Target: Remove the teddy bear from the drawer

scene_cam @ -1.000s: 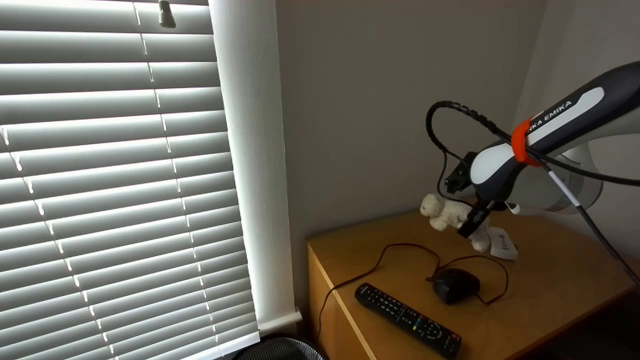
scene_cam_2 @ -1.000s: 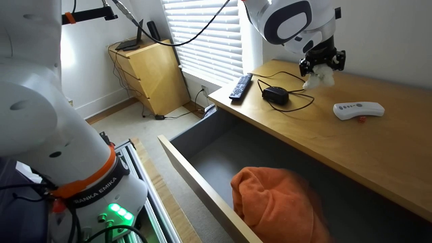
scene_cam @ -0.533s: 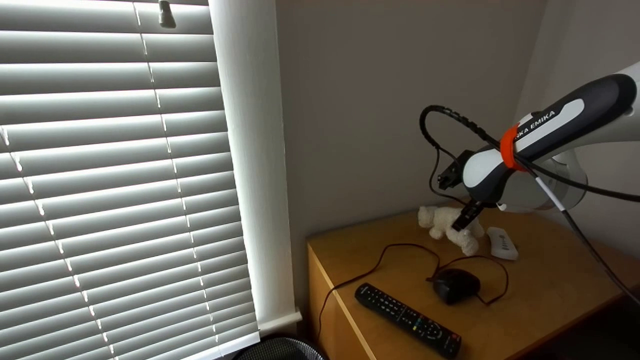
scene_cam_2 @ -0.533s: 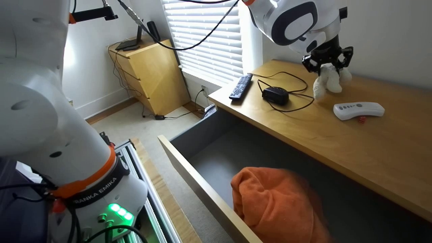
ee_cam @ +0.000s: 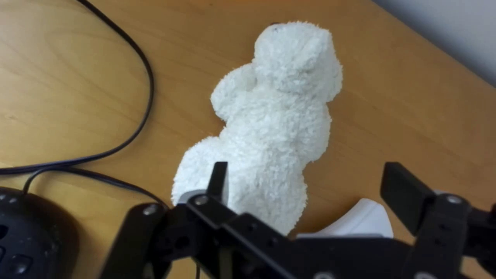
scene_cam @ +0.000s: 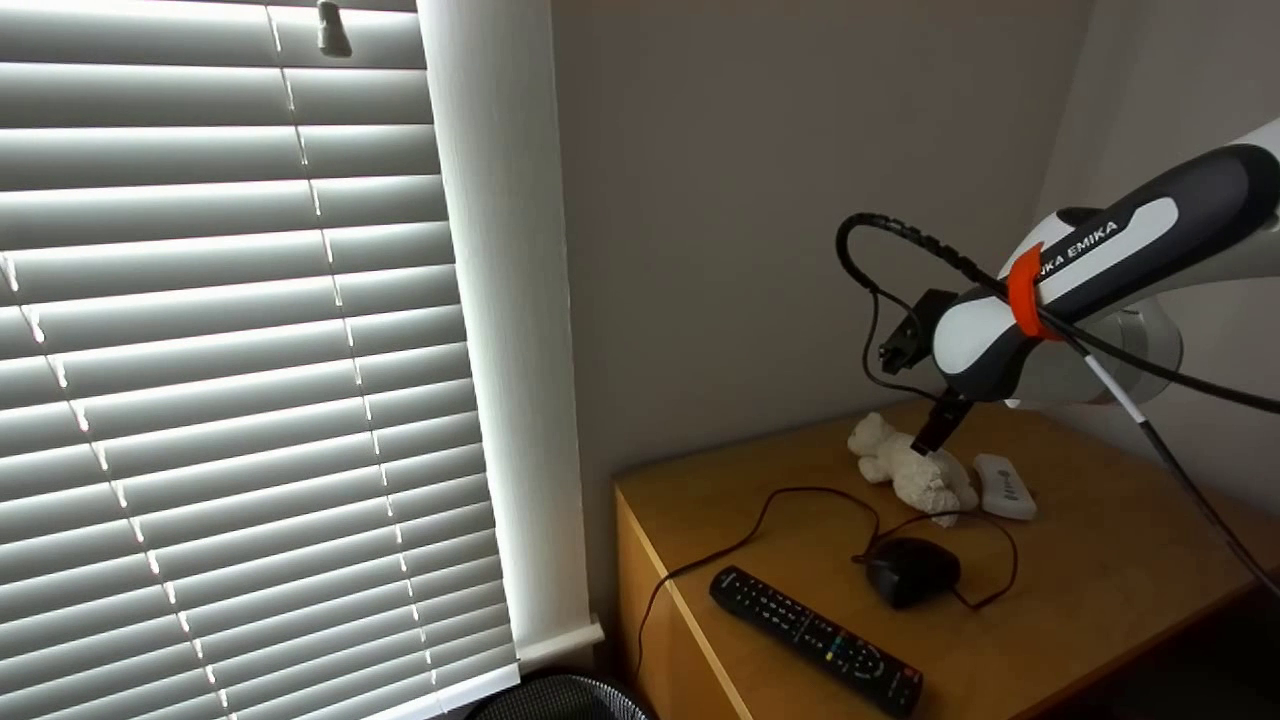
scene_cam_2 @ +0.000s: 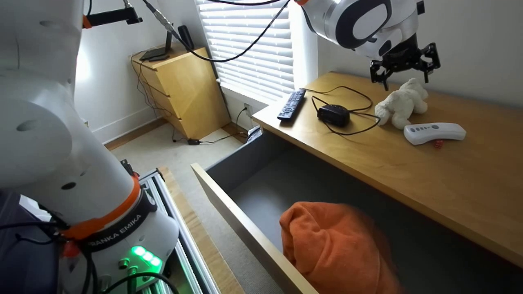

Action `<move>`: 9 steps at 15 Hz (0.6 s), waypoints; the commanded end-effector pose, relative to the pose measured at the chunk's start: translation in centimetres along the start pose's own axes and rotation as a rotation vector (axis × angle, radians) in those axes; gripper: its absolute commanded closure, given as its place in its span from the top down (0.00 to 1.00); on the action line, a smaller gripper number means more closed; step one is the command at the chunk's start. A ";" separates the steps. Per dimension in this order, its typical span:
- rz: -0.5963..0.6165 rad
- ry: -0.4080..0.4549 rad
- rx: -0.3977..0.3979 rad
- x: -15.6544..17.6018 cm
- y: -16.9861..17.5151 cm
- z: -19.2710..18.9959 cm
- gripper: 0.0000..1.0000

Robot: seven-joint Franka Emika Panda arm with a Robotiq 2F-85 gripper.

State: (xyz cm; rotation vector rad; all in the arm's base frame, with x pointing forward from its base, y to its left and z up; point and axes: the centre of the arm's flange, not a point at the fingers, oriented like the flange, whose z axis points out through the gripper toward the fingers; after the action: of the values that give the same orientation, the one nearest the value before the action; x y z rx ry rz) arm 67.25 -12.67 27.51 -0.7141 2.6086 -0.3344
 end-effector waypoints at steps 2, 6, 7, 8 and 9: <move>0.012 0.144 -0.010 0.7 -0.6 -5.0 1.00; -0.011 0.181 -0.069 2.8 -0.4 -10.3 1.00; -0.015 0.187 -0.085 3.7 0.0 -11.7 1.00; -0.020 0.196 -0.095 4.4 0.3 -12.9 1.00; -0.015 0.204 -0.116 5.3 0.6 -14.1 1.00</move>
State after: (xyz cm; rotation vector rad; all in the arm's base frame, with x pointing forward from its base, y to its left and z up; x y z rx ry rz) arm 62.39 -13.91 35.41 -0.7739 2.7936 -0.3422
